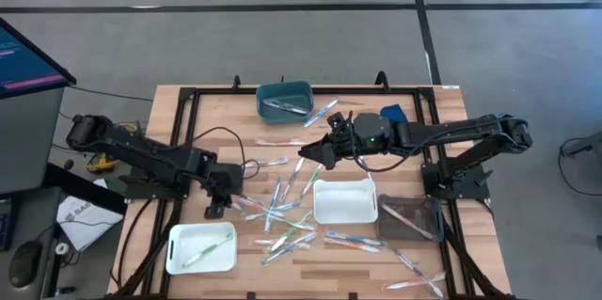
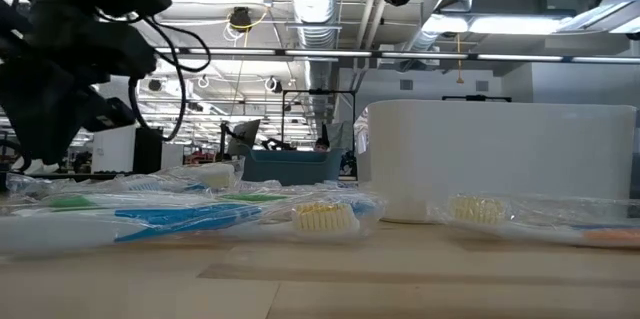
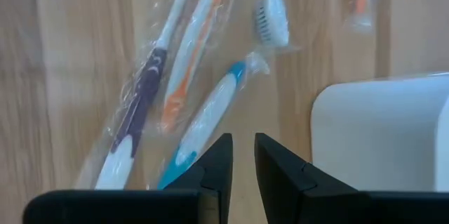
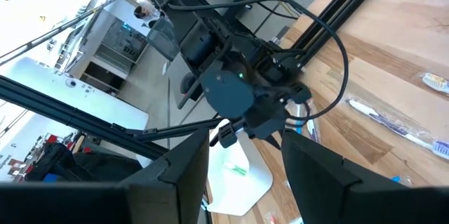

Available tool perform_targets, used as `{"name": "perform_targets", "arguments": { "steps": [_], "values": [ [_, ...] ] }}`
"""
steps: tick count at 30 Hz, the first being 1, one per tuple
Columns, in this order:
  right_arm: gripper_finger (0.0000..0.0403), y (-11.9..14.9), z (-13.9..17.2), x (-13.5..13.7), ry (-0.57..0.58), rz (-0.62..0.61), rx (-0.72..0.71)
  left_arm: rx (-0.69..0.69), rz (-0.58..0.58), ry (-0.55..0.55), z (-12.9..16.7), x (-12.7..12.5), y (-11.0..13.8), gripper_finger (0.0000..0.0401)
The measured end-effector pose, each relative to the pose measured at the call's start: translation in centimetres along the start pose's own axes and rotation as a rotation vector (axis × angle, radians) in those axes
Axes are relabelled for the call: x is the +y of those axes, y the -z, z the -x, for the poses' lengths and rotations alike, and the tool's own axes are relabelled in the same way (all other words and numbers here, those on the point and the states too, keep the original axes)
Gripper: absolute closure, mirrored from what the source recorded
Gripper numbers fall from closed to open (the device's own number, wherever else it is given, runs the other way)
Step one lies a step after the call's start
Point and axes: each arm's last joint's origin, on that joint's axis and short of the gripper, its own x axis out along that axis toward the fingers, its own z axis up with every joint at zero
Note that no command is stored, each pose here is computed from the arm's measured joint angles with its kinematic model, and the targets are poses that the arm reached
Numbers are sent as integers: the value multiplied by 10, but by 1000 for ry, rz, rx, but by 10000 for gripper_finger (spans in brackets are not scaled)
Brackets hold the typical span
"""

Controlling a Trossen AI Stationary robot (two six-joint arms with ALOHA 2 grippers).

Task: Pick & Place Toothbrushes
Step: Put the blue toothbrush into the top white bin

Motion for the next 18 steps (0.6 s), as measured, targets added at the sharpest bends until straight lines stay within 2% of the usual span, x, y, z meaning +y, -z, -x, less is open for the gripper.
{"name": "perform_targets", "arguments": {
  "steps": [3,7,11,16,18],
  "values": [
    [230,0,0,0,0,1,0,-4,-7,-5,0,-1,0,347],
    [230,0,0,0,1,18,0,-14,26,-93,0,1,0,347],
    [230,0,0,0,1,23,0,-15,61,-128,0,2,1,347],
    [230,0,0,0,1,24,0,-10,212,-133,-3,3,5,347],
    [230,0,0,0,1,24,0,-9,316,-135,-4,4,7,347]
  ]
}}
